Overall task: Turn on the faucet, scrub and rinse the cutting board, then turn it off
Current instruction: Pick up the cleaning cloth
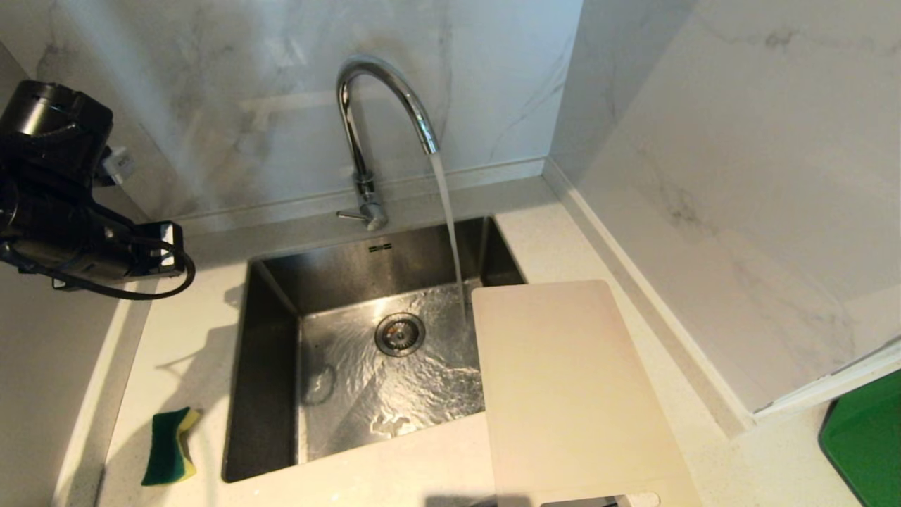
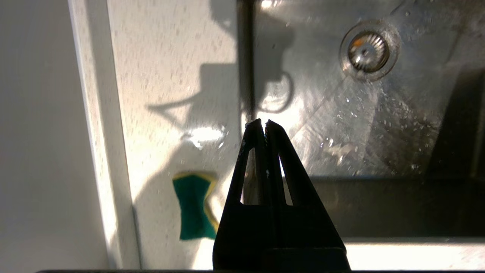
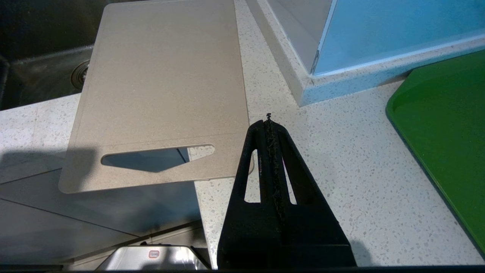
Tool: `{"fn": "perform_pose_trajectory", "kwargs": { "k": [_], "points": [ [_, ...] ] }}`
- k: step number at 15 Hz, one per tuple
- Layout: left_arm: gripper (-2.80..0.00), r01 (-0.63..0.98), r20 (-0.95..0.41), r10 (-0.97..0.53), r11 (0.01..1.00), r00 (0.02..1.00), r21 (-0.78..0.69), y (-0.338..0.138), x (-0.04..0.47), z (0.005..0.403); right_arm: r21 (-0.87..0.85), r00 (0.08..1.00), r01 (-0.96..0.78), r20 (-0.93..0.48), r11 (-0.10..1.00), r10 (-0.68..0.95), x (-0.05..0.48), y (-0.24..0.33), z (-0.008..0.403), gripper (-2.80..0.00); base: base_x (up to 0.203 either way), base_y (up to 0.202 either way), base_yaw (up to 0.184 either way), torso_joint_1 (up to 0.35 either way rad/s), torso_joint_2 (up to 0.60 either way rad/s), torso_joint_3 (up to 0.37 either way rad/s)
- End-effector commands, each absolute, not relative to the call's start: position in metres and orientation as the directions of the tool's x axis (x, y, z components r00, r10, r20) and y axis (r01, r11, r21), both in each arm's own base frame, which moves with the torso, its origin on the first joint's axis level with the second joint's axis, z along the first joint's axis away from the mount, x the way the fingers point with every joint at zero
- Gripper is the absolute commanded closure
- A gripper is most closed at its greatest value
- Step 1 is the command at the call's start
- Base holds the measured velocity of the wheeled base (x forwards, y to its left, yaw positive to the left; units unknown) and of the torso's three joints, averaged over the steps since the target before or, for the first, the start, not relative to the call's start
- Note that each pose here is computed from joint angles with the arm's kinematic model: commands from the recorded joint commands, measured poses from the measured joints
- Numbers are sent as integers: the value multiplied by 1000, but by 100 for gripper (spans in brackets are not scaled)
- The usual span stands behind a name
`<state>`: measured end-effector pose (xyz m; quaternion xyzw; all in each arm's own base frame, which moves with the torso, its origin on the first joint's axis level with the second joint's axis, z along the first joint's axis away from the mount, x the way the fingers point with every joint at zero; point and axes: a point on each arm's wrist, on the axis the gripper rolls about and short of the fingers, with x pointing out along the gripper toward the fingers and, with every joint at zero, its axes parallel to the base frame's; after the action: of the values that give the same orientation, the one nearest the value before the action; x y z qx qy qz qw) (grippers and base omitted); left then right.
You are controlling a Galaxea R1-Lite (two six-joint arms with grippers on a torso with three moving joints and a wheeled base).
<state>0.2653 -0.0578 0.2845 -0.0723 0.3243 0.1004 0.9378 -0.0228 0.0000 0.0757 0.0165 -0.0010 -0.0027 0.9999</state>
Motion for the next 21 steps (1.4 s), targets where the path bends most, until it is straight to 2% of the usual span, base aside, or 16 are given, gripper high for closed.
{"fn": "perform_pose_trajectory", "kwargs": {
  "k": [1, 4, 11, 21],
  "points": [
    [0, -250, -633, 140, 964, 762, -88, -54, 256, 280, 33, 1000, 5, 3, 999, -5, -23, 0, 76, 0, 0, 0, 0, 0, 0, 0],
    [0, -281, -664, 136, 953, 736, -116, -43, 241, 270, 34, 1000, 5, 2, 999, -5, -23, 0, 76, 0, 0, 0, 0, 0, 0, 0],
    [0, -305, -794, 150, 951, 589, -47, -25, 217, 198, 34, 1000, 5, 2, 999, -5, -23, 0, 76, 0, 0, 0, 0, 0, 0, 0],
    [0, -323, -850, 122, 944, 512, -59, -24, 217, 153, 34, 1000, 5, 3, 999, -5, -23, 0, 76, 0, 0, 0, 0, 0, 0, 0]
  ]
}}
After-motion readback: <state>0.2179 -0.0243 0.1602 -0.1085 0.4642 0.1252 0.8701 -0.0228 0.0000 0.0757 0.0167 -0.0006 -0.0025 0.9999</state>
